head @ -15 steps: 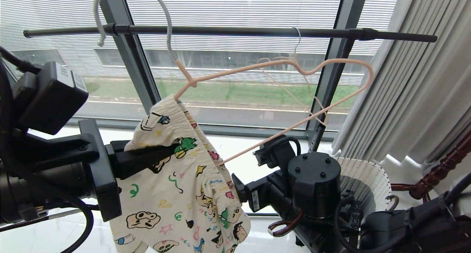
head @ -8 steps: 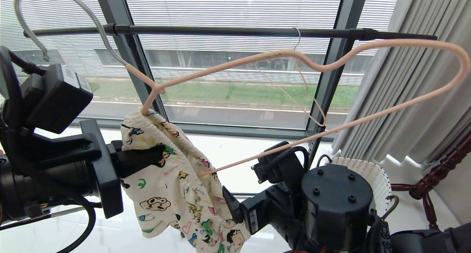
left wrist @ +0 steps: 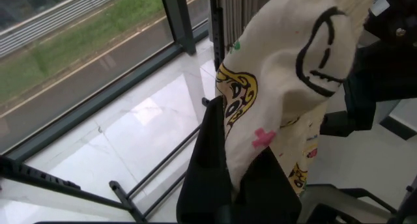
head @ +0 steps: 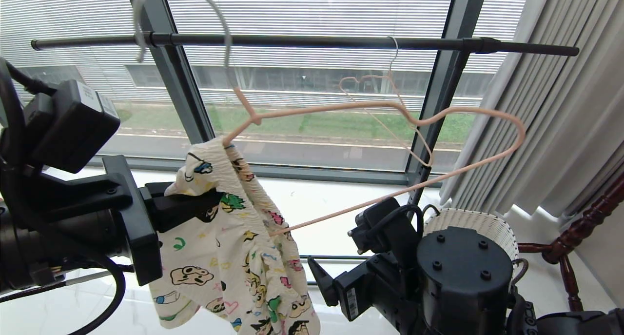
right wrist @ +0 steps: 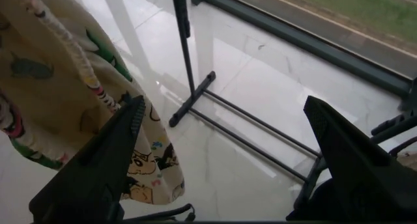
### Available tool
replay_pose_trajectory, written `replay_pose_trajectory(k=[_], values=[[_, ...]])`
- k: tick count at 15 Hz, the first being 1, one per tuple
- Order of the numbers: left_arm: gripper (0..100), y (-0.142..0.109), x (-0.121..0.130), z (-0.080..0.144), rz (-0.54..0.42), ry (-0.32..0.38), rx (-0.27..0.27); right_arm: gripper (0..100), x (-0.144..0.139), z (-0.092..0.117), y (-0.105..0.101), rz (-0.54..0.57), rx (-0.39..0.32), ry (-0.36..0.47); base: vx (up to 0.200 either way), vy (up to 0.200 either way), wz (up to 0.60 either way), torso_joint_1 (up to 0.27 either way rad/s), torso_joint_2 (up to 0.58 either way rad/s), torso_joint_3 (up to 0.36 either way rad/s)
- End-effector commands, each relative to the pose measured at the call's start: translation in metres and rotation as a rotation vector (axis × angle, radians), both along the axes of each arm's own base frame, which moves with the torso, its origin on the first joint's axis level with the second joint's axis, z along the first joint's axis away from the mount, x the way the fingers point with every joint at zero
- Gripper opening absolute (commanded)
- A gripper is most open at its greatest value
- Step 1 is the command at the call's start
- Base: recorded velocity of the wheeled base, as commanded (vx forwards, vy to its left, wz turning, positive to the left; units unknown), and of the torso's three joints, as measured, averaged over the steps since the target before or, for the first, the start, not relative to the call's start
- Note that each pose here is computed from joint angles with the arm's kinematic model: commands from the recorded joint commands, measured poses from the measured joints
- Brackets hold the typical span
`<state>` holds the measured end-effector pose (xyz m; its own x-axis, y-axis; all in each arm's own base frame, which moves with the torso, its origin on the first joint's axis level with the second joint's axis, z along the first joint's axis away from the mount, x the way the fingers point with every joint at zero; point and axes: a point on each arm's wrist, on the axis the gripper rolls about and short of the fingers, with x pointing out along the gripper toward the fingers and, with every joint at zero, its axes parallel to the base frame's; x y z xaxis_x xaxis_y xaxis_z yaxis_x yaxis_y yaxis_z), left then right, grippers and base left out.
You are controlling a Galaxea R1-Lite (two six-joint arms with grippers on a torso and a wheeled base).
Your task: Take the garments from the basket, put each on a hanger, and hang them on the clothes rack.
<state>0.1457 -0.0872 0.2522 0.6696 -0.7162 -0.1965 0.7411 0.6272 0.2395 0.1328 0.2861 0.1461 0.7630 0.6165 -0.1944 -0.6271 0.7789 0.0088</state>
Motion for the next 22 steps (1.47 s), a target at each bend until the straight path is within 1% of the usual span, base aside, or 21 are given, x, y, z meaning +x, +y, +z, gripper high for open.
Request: replay_pose_trajectory(k=[1, 7, 9, 11, 13, 17, 18, 20, 22], values=[[0, 0.000, -0.001, 0.000, 0.000, -0.001, -0.003, 100, 0.005, -0.005, 0.000, -0.013, -0.013, 0.006, 0.000, 0.000, 0.00, 0.000, 0.00, 0.000], [0, -0.001, 0.001, -0.001, 0.004, 0.007, -0.001, 100, 0.006, 0.000, 0.006, -0.005, 0.007, 0.000, 0.000, 0.000, 0.00, 0.000, 0.00, 0.000], [0, -0.001, 0.001, -0.001, 0.004, 0.008, -0.002, 100, -0.002, 0.001, 0.014, 0.029, 0.017, -0.003, 0.000, 0.000, 0.00, 0.000, 0.00, 0.000], [0, -0.001, 0.003, -0.001, 0.025, 0.007, 0.001, 100, -0.018, -0.001, 0.021, 0.080, 0.011, 0.000, 0.000, 0.000, 0.00, 0.000, 0.00, 0.000], [0, 0.000, 0.002, 0.002, 0.034, -0.004, -0.003, 100, -0.023, -0.007, 0.026, 0.099, -0.004, 0.009, 0.000, 0.000, 0.00, 0.000, 0.00, 0.000], [0, -0.001, 0.001, 0.005, 0.031, -0.014, -0.007, 100, -0.017, -0.022, 0.040, 0.094, -0.035, 0.019, 0.000, 0.000, 0.00, 0.000, 0.00, 0.000], [0, -0.001, 0.001, 0.007, 0.031, -0.021, -0.011, 100, -0.011, -0.032, 0.042, 0.079, -0.061, 0.029, 0.000, 0.000, 0.00, 0.000, 0.00, 0.000], [0, 0.000, 0.001, 0.008, 0.031, -0.026, -0.014, 100, 0.000, -0.040, 0.040, 0.044, -0.084, 0.039, 0.000, 0.000, 0.00, 0.000, 0.00, 0.000], [0, 0.000, 0.001, 0.008, 0.032, -0.026, -0.014, 100, 0.011, -0.044, 0.035, 0.007, -0.099, 0.041, 0.000, 0.000, 0.00, 0.000, 0.00, 0.000]])
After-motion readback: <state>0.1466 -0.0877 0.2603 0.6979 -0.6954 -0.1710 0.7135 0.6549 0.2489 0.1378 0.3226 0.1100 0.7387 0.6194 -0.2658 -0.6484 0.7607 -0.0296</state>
